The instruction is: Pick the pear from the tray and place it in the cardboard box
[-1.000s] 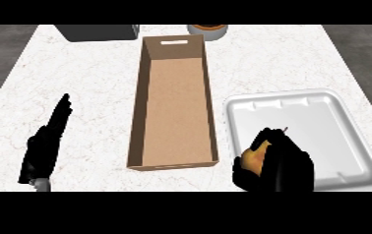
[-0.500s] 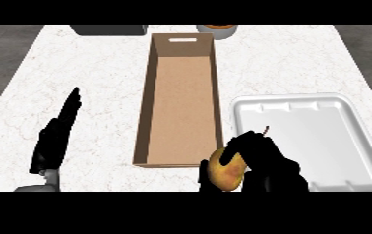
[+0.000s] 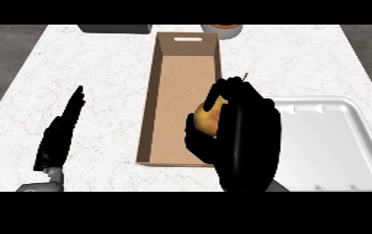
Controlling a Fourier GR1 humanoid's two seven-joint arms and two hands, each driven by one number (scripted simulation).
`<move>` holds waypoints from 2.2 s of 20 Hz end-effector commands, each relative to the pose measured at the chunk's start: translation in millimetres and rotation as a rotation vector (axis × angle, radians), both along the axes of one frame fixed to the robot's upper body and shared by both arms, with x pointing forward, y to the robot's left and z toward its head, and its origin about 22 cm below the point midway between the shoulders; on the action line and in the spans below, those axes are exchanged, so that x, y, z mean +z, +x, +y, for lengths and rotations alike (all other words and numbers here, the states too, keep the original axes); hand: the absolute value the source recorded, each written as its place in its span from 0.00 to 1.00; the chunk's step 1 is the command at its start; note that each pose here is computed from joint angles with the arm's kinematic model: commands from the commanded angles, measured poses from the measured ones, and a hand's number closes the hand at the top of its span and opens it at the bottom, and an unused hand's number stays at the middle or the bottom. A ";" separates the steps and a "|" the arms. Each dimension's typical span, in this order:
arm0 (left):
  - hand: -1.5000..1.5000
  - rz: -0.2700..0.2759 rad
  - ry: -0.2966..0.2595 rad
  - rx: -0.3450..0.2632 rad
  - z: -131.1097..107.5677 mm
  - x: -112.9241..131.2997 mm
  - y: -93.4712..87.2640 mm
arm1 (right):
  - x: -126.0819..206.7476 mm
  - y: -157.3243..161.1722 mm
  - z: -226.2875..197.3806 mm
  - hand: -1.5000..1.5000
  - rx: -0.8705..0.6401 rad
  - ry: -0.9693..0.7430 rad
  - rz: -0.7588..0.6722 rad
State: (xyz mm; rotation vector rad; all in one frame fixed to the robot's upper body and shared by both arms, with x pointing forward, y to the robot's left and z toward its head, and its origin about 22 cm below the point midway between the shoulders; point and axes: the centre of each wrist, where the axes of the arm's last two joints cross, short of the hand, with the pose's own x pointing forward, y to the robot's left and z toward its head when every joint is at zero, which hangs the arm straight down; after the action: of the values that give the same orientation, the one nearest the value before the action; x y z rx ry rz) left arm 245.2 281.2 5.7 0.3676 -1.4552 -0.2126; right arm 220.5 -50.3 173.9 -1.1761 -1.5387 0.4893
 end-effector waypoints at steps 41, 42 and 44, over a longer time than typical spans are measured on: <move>0.50 0.012 0.012 0.055 6.6 -1.3 -12.4 | -73.4 129.9 -58.2 0.00 -0.346 0.724 -0.354; 0.50 0.009 0.011 0.053 6.4 -2.1 -10.6 | -73.2 126.3 -85.7 0.00 -0.388 0.731 -0.358; 0.50 0.019 0.001 0.068 2.8 -4.7 -13.1 | -67.1 106.2 -102.9 0.00 -0.396 0.719 -0.383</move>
State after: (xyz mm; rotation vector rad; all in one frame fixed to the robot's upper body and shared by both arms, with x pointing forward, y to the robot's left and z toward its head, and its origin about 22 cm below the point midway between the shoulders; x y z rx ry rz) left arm 235.2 289.5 4.2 0.3996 -1.4326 -0.1766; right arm 351.4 -119.8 104.3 -0.9525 -1.5503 -0.4064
